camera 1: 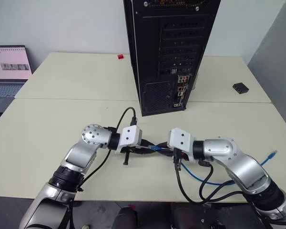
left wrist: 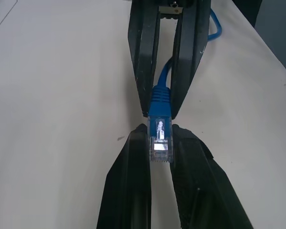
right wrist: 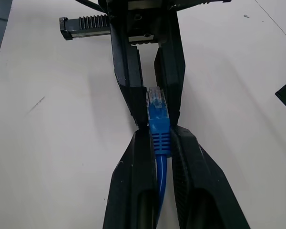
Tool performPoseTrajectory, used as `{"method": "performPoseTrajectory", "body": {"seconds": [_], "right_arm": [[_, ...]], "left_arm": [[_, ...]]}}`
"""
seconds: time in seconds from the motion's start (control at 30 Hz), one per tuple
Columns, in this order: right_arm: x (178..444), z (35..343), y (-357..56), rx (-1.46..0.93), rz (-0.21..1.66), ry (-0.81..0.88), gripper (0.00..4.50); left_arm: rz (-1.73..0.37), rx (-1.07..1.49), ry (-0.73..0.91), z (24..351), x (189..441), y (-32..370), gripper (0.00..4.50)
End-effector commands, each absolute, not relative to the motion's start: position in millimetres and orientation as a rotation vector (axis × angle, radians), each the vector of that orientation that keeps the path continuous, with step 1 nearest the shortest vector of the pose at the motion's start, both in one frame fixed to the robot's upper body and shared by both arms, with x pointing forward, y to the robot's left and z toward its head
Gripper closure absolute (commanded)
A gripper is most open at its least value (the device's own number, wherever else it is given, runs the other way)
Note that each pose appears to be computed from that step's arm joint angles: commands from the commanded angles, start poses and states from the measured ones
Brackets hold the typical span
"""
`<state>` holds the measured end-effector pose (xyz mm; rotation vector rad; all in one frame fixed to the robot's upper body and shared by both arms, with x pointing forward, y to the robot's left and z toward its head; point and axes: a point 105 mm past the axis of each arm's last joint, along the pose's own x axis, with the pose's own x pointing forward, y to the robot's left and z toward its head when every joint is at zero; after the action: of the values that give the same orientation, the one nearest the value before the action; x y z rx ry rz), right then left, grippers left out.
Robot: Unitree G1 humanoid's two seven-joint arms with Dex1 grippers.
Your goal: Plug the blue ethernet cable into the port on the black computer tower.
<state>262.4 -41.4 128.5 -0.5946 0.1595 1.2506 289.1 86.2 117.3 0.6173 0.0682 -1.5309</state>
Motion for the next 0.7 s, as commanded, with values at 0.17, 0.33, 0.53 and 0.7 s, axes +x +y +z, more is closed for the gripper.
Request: {"method": "performPoseTrajectory", "body": {"seconds": [0.17, 0.33, 0.53, 0.7], "right_arm": [[246.7, 147.6, -52.6, -0.652, 1.354, 0.134, 2.96], [244.0, 163.3, -72.6, -0.509, 1.339, 0.187, 1.73], [251.1, 169.7, -84.1, -0.19, 1.227, 0.215, 0.6], [258.6, 170.9, -82.8, -0.044, 1.184, 0.223, 0.6]], "left_arm": [[-1.533, 0.676, 0.017, 120.3, 289.1, 85.7, 4.2], [-1.507, 0.714, -0.058, 120.8, 290.7, 83.4, 4.2], [-1.356, 0.937, -0.479, 134.9, 290.1, 73.5, 4.2], [-1.261, 1.068, -0.765, 144.8, 283.5, 72.7, 4.2]]}}
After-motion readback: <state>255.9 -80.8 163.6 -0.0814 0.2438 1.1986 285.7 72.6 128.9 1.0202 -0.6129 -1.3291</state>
